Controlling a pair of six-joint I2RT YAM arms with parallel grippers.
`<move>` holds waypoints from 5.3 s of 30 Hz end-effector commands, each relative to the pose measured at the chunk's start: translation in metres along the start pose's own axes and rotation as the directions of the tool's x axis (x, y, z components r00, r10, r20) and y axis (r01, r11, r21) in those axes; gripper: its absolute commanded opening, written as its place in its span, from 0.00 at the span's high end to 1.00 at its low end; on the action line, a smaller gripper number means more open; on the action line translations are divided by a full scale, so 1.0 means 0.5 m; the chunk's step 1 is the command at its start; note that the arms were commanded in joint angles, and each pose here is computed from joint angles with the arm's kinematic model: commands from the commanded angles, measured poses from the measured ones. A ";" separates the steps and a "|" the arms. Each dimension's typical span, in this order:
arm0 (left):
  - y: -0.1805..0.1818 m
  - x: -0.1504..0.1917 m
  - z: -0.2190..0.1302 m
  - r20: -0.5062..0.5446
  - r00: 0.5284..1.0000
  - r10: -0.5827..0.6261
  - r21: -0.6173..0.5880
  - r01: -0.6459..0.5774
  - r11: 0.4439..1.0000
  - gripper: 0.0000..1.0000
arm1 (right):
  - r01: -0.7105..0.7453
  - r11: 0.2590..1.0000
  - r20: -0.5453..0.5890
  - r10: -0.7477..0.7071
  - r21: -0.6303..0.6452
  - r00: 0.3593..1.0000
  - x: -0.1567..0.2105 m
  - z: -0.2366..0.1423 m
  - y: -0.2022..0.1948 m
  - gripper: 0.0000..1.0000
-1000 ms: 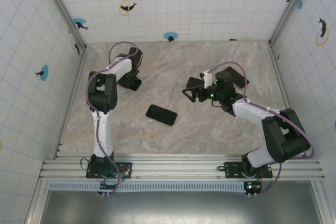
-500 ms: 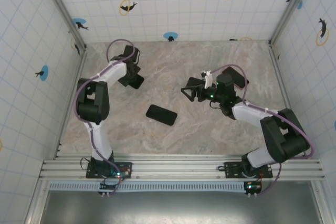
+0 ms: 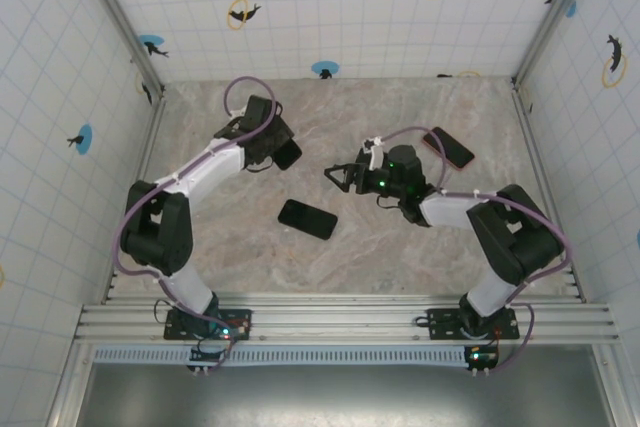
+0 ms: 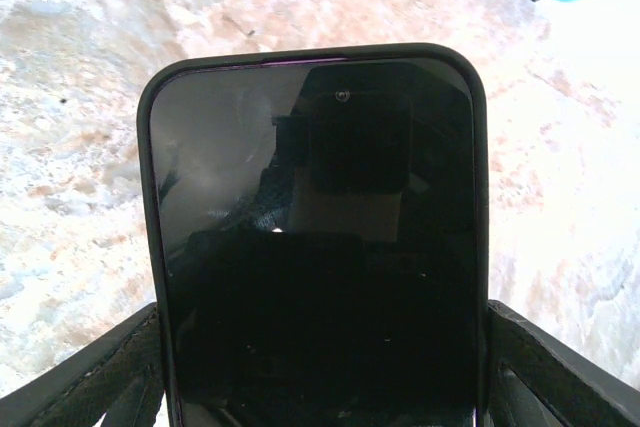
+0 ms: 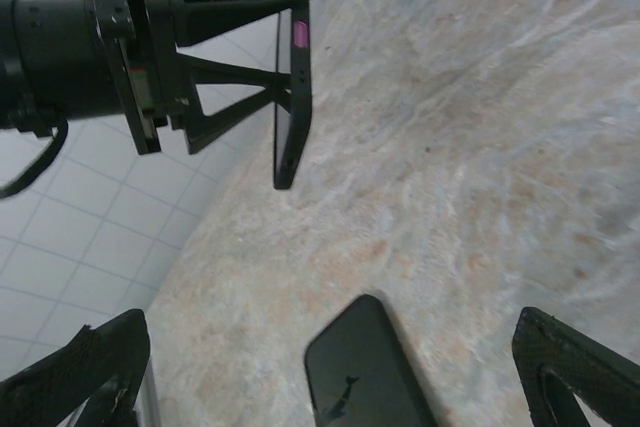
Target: Take the phone out of the phone case
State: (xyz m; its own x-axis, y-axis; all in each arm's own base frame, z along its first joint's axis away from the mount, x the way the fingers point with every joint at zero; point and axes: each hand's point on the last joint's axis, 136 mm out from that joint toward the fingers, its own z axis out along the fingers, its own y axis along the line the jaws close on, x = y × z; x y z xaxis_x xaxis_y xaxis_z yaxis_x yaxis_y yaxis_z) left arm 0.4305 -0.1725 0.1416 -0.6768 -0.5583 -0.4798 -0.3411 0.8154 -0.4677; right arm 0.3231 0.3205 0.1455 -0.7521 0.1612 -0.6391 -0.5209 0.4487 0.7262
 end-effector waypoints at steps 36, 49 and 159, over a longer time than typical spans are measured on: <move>-0.143 0.051 -0.148 0.109 0.984 0.144 0.347 -0.174 0.922 0.02 | -0.037 0.987 0.155 0.062 -0.155 0.986 -0.095 0.055 0.121 0.97; -0.234 0.034 -0.215 0.064 0.977 0.205 0.717 -0.188 0.671 0.04 | -0.166 0.910 0.200 0.256 -0.380 0.946 -0.141 -0.068 0.186 0.98; -0.392 -0.011 -0.376 -0.172 0.984 -0.036 0.940 0.175 0.294 1.00 | 0.075 0.915 0.429 0.112 -0.395 0.896 -0.167 -0.168 0.257 0.76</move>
State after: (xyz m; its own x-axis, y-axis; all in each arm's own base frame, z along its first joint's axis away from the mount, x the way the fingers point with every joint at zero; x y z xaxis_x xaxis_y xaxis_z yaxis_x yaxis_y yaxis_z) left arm 0.3873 -0.2989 0.3398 -0.7829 -0.5507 -0.2894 0.3087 0.0600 -0.9493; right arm 0.2799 0.2922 0.2900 -0.5938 0.5285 -0.6068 -0.6616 0.1086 0.7420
